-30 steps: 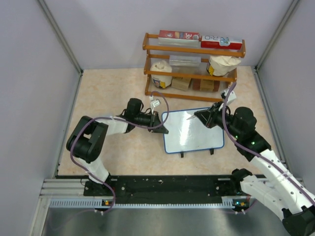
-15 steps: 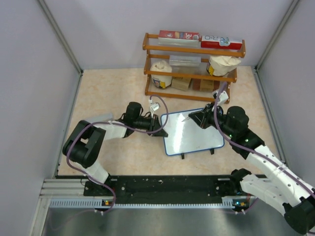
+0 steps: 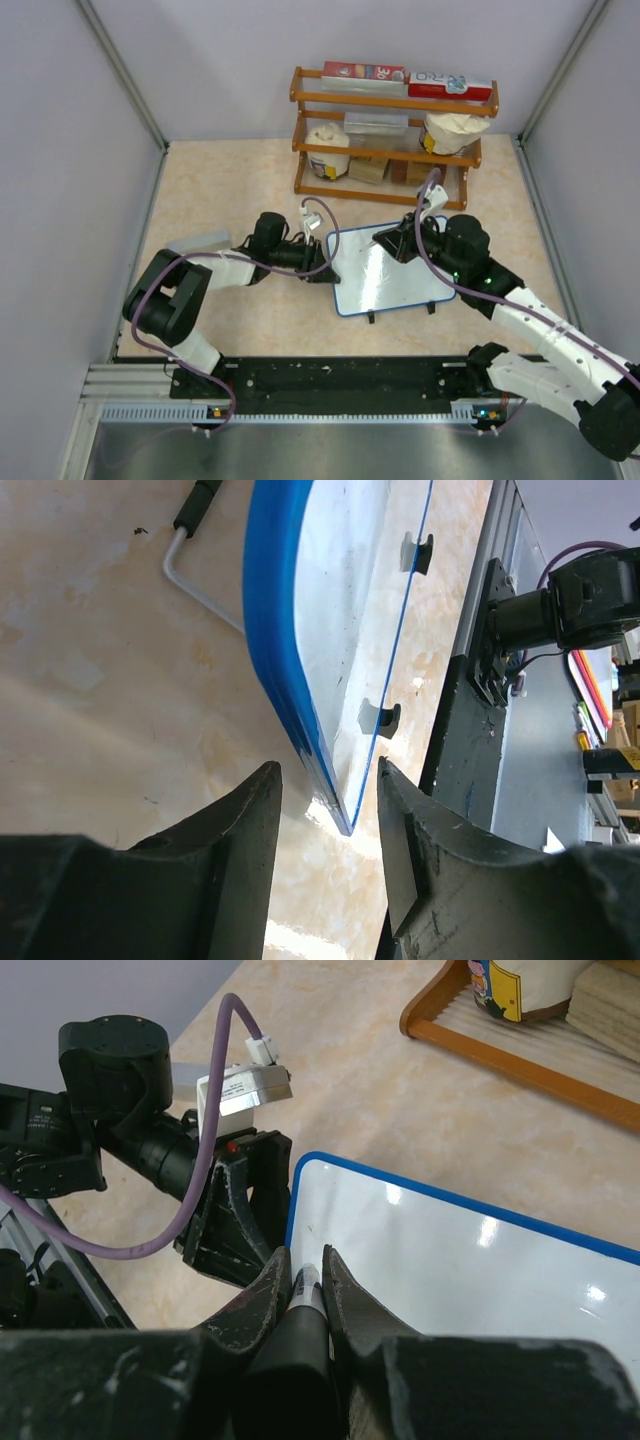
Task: Write a sentence on the whiteboard
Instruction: Hold the whiteboard on the whiteboard stand.
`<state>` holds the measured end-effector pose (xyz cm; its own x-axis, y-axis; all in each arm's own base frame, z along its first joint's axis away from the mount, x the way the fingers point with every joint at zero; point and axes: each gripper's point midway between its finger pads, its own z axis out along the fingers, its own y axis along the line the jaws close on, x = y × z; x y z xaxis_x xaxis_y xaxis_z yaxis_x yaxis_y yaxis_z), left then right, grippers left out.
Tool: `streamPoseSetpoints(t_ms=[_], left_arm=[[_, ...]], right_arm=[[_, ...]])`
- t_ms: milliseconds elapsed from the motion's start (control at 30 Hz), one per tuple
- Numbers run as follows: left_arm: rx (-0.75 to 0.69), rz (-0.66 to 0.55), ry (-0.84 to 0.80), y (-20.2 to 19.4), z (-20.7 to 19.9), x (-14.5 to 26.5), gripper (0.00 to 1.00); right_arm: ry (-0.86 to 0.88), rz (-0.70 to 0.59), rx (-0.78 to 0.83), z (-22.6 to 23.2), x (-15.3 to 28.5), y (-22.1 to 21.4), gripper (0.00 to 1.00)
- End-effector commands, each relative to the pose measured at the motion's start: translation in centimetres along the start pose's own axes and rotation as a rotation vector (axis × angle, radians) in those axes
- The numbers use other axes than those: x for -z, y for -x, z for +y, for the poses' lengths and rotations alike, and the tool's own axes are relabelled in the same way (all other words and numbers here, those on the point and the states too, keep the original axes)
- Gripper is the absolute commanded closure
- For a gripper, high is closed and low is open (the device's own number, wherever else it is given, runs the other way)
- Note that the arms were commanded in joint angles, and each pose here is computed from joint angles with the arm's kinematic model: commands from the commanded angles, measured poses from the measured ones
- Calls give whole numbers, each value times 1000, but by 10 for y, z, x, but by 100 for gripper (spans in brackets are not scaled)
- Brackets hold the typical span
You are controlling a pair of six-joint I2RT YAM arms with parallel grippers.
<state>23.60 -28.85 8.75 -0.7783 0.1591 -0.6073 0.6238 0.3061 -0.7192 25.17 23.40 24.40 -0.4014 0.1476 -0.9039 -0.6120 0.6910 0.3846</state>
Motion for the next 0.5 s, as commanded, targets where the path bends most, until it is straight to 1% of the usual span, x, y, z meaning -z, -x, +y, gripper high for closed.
streamPoseSetpoints(t_ms=[0,167,200,233,300,333,467], left_arm=[[-81,-53,-15,23,-8,0,52],[-90,-54,15,34,-5,-2,50],[-91,-60,27,36,-4,-1,49],[-102,-74,52,44,-1,-1,44],[-116,-72,94,48,3,1,41],[-132,-87,121,58,5,2,39],[-161,-88,154,71,8,3,37]], right_arm=[[31,-86,52,13,1,30,100],[17,-85,61,12,4,31,100],[14,-91,61,12,6,33,100],[17,-90,62,13,6,32,100],[22,-97,59,14,8,35,100],[23,-99,57,15,9,36,100],[22,-98,60,16,9,38,100]])
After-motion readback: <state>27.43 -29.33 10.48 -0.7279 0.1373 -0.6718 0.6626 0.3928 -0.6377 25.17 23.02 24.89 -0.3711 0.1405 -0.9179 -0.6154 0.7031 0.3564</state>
